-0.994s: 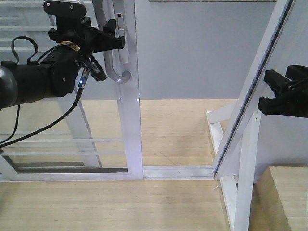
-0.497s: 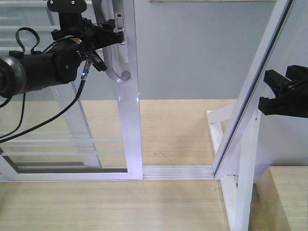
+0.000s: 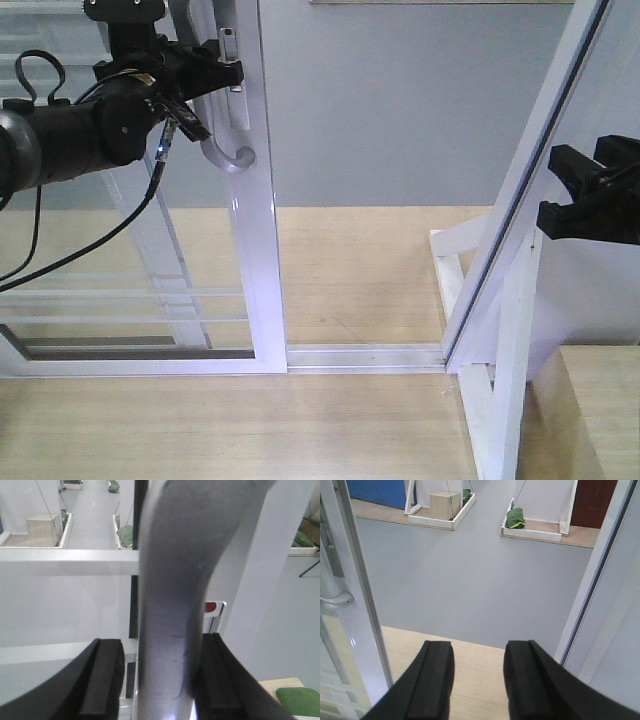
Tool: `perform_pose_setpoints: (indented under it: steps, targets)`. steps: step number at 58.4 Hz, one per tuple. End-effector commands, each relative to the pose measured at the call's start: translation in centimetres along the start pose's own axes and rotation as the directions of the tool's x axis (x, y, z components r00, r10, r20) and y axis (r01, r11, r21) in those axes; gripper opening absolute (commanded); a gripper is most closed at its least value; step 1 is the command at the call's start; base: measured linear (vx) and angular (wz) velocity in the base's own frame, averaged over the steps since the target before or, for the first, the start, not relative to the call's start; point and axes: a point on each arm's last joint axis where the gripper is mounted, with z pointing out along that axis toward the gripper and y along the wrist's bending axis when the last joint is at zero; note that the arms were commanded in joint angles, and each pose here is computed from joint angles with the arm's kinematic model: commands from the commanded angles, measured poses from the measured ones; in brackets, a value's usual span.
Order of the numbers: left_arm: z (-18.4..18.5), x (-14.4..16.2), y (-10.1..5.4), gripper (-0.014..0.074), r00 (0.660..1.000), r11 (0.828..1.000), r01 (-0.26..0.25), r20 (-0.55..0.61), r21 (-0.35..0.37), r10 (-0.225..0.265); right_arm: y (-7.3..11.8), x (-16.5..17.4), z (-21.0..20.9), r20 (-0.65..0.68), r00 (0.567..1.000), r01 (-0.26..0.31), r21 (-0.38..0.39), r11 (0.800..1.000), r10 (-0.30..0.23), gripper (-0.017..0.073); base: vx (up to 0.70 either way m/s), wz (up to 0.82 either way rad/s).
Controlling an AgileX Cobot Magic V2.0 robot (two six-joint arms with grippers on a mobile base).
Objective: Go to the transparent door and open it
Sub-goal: 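Slide the door farther open with the left gripper holding the handle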
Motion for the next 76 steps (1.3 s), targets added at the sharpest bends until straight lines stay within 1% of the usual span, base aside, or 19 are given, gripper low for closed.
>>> perform_pose_setpoints:
  steps: [1,8,20,30,41,55,62,69,76]
  targets:
    - [-1.1,-4.2,1.4,0.0398,0.986,0.998,0.046,0.164,-0.045,-0.038,0.1,-1.6,-0.4,0.099,0.995,0.021,-0.016,1.0,-0.02,0.033,0.0,0.0]
    - [-1.0,-4.3,2.0,0.0398,0.987,0.997,0.042,0.16,-0.058,-0.033,0.1,-1.6,-0.4,0.097,0.995,0.021,-0.015,1.0,-0.02,0.033,0.0,0.0]
    - [-1.2,-4.4,3.7,0.0398,0.995,0.996,0.051,0.093,-0.079,-0.044,0.0,-1.4,-0.4,0.077,0.997,0.021,-0.008,1.0,-0.02,0.033,0.0,0.0]
    - [-1.7,-5.3,5.1,0.0398,0.993,0.993,0.059,0.111,-0.106,-0.047,0.0,-1.4,-0.4,0.077,0.997,0.021,-0.008,1.0,-0.02,0.033,0.0,0.0]
    - [-2.6,-6.5,7.1,0.0398,0.992,0.987,0.072,0.117,-0.143,-0.056,0.0,-1.4,-0.4,0.077,0.997,0.021,-0.008,1.0,-0.02,0.033,0.0,0.0]
    - [-3.4,-7.4,8.9,0.0398,0.992,0.981,0.084,0.108,-0.173,-0.066,-0.1,-1.3,-0.4,0.062,0.998,0.02,-0.002,1.0,-0.02,0.033,0.0,0.0]
    - [-3.7,-7.4,9.5,0.0398,0.994,0.979,0.088,0.086,-0.182,-0.073,-0.1,-1.3,-0.4,0.062,0.998,0.021,-0.002,1.0,-0.021,0.033,0.0,0.0]
    - [-4.0,-7.7,9.8,0.0398,0.994,0.979,0.09,0.07,-0.183,-0.079,-0.1,-1.3,-0.4,0.061,0.998,0.027,-0.001,1.0,-0.027,0.033,0.0,0.0]
    - [-4.6,-8.1,9.9,0.0398,0.995,0.979,0.092,0.063,-0.18,-0.082,-0.1,-1.3,-0.4,0.061,0.996,0.063,0.001,0.998,-0.062,0.033,0.0,0.0]
